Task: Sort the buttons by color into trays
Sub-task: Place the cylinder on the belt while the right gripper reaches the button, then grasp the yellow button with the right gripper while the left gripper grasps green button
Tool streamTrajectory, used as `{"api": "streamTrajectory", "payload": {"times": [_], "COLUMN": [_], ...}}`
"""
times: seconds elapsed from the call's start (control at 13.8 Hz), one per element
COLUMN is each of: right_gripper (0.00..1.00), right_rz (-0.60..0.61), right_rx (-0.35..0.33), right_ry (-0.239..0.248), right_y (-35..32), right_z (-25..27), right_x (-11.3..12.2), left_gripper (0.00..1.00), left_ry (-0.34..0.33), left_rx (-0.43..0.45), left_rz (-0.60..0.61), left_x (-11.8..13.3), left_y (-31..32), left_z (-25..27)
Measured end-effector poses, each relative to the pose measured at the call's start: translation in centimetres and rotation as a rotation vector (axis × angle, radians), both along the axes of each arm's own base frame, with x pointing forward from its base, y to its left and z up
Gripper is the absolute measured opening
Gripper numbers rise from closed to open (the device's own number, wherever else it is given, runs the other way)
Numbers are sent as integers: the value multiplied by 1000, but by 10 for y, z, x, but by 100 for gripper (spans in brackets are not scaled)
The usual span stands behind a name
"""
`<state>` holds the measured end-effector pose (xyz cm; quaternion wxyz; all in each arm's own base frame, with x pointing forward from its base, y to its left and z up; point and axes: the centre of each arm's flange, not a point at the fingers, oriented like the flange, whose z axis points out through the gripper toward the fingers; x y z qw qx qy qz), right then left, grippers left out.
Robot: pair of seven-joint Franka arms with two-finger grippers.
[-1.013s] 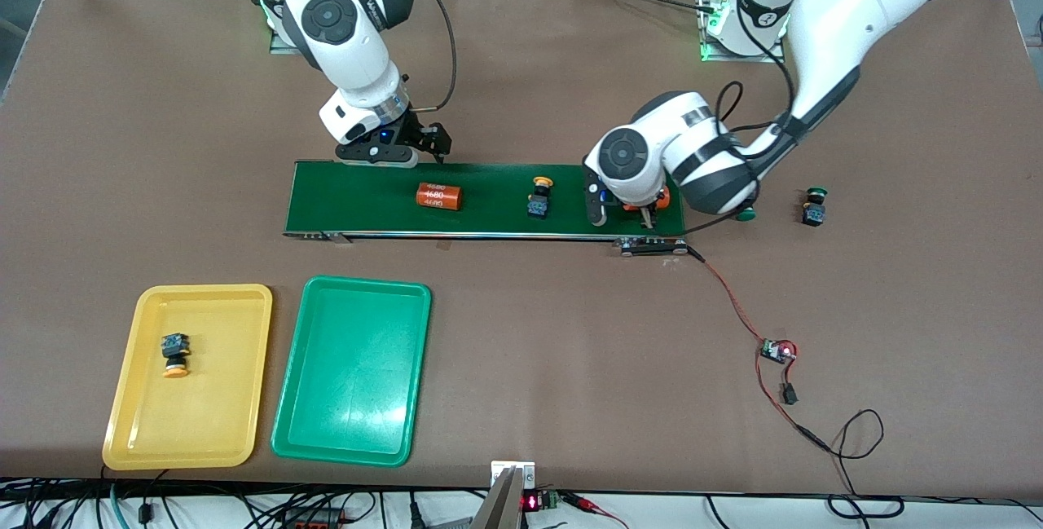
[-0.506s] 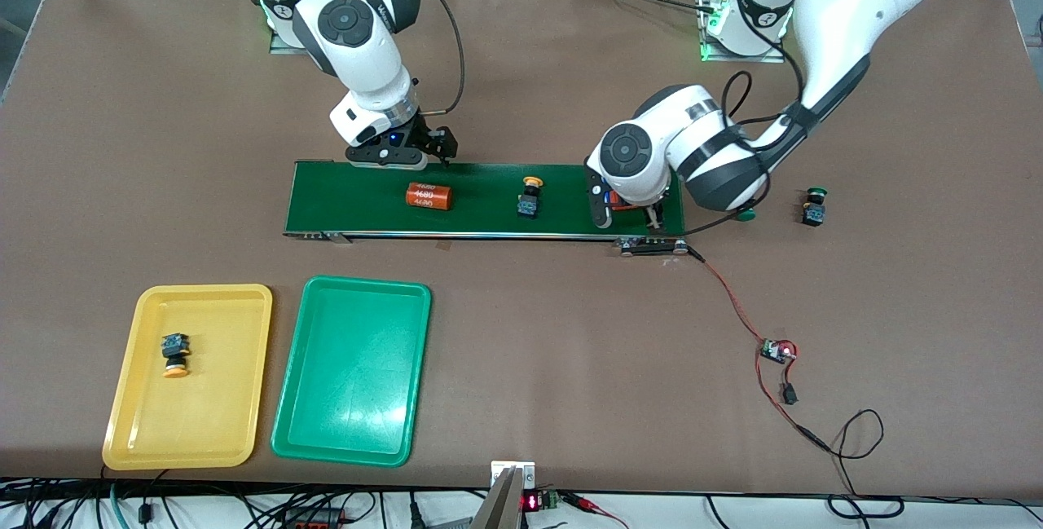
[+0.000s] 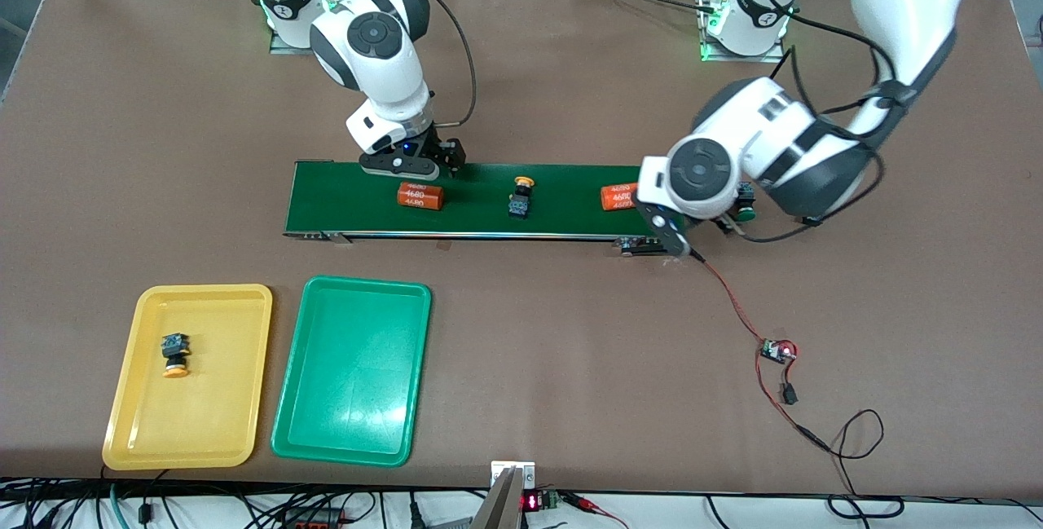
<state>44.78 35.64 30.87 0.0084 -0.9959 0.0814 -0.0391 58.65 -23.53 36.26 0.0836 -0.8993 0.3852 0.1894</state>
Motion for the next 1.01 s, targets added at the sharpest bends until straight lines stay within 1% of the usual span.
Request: {"api": "streamTrajectory", "payload": {"times": [0.14,0.22,0.51,0.58,0.72,0.8,0.87,1.01], "right_gripper": [100,100,100,100,100,100,100,100], "right_rz": [-40,-47,-77,-89,-122,-123,-109,-73], "right_rx": [-8,-12,-9,-5,2,4,-2,-22], "right_ry": [16,23,36,40,45,44,37,25], "right_y": [12,17,25,26,29,32,35,41], "right_z": [9,13,11,9,5,4,2,-5], "right_x": [10,13,18,21,25,28,29,27], "left_gripper": [100,100,100,100,100,100,100,100], "left_ry": [-66,-91,-160,-140,-95,-79,-66,-33], "left_rx": [28,33,8,-36,-102,-104,-84,-30], "left_rz": [179,242,407,513,669,741,789,823], "left_x": [22,33,66,74,80,81,80,68], "left_y": [27,41,89,115,149,171,190,205], "left_z": [11,17,48,53,51,47,39,8]}}
